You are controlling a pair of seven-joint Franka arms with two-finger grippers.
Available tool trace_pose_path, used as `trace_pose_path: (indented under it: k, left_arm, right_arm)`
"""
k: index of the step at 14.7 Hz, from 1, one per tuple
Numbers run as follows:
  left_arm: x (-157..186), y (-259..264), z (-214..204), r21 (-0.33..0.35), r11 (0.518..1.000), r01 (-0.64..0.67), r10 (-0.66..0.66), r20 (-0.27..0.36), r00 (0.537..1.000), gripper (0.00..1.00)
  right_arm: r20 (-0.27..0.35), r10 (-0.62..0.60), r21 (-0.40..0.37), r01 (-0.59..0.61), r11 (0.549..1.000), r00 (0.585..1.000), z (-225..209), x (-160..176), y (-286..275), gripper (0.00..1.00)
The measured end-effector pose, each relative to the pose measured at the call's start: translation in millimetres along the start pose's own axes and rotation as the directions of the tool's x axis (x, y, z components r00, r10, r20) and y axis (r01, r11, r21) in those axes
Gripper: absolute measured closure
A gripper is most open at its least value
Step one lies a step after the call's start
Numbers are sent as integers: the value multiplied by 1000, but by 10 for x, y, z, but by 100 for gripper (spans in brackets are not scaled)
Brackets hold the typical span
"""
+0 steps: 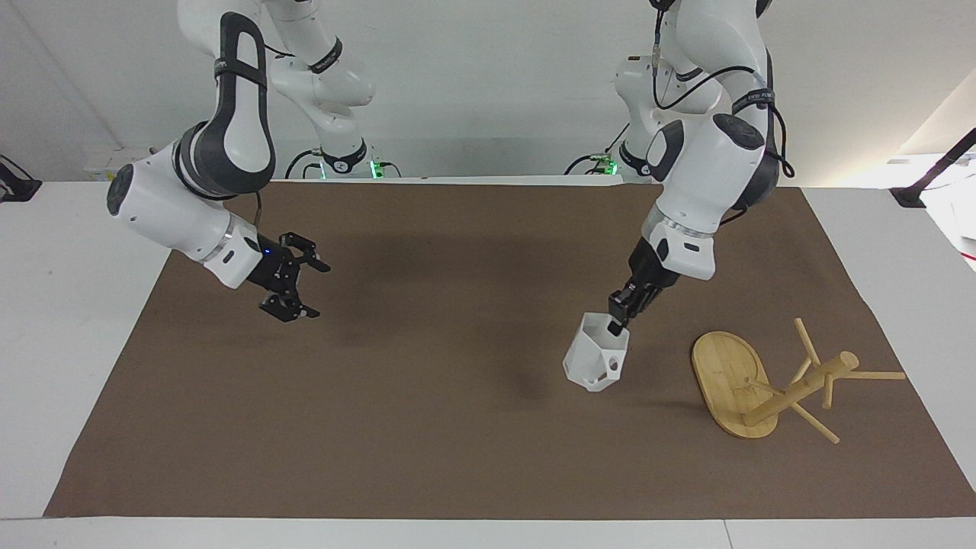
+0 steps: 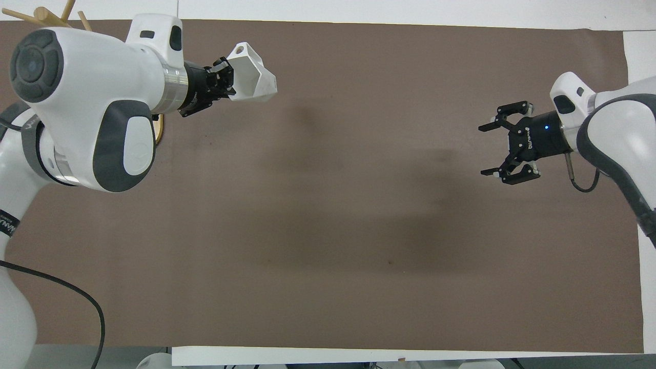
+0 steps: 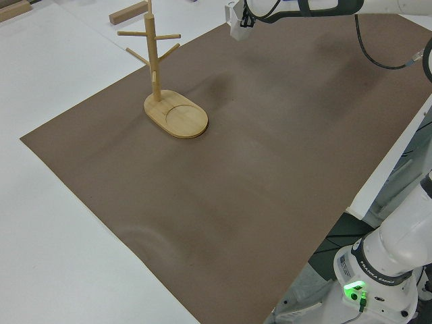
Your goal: Hang cup on rack
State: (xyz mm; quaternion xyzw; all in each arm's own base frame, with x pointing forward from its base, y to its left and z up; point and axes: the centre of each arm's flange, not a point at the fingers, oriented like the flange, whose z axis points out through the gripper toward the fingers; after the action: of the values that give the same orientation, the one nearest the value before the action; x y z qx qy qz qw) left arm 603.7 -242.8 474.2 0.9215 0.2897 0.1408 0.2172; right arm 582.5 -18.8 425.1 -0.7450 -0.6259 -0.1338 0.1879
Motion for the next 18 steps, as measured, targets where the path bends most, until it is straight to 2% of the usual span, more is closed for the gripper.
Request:
trace_pose_path:
  k: [2, 4, 6, 8, 9, 11, 15, 16, 18]
  left_arm:
    - [231, -300, 50, -59, 993, 106, -109, -51, 993, 95]
    - [402, -536, 37, -90, 972, 215, -220, -47, 974, 95]
    - [550, -676, -37, -117, 946, 302, -308, -33, 951, 95]
    - [628, -793, -83, -116, 934, 338, -344, -33, 938, 95]
    - [667, -858, -98, -114, 930, 350, -356, -36, 934, 95]
    - [757, -995, -128, -104, 926, 364, -369, -43, 928, 95]
    - [725, -1150, -150, -43, 935, 351, -351, 6, 936, 95]
    - [697, -1196, -178, -39, 939, 343, -343, 8, 939, 95]
    - [668, -1275, -269, -40, 942, 334, -334, 6, 942, 95]
  right_arm:
    - [92, 54, -65, -48, 997, 994, -347, 94, 81, 0]
    - [181, 169, -125, -148, 981, 969, -745, 191, 97, 0]
    - [266, 315, -199, -268, 943, 911, -1165, 304, 29, 0]
    - [299, 461, -266, -391, 881, 836, -1523, 443, -89, 0]
    - [297, 545, -286, -472, 834, 784, -1657, 493, -163, 0]
    - [282, 709, -322, -633, 704, 646, -1848, 562, -310, 0]
    - [239, 919, -403, -830, 387, 313, -2025, 757, -675, 0]
    - [212, 937, -420, -840, 345, 279, -2073, 779, -710, 0]
    - [173, 956, -435, -853, 289, 236, -2158, 772, -765, 0]
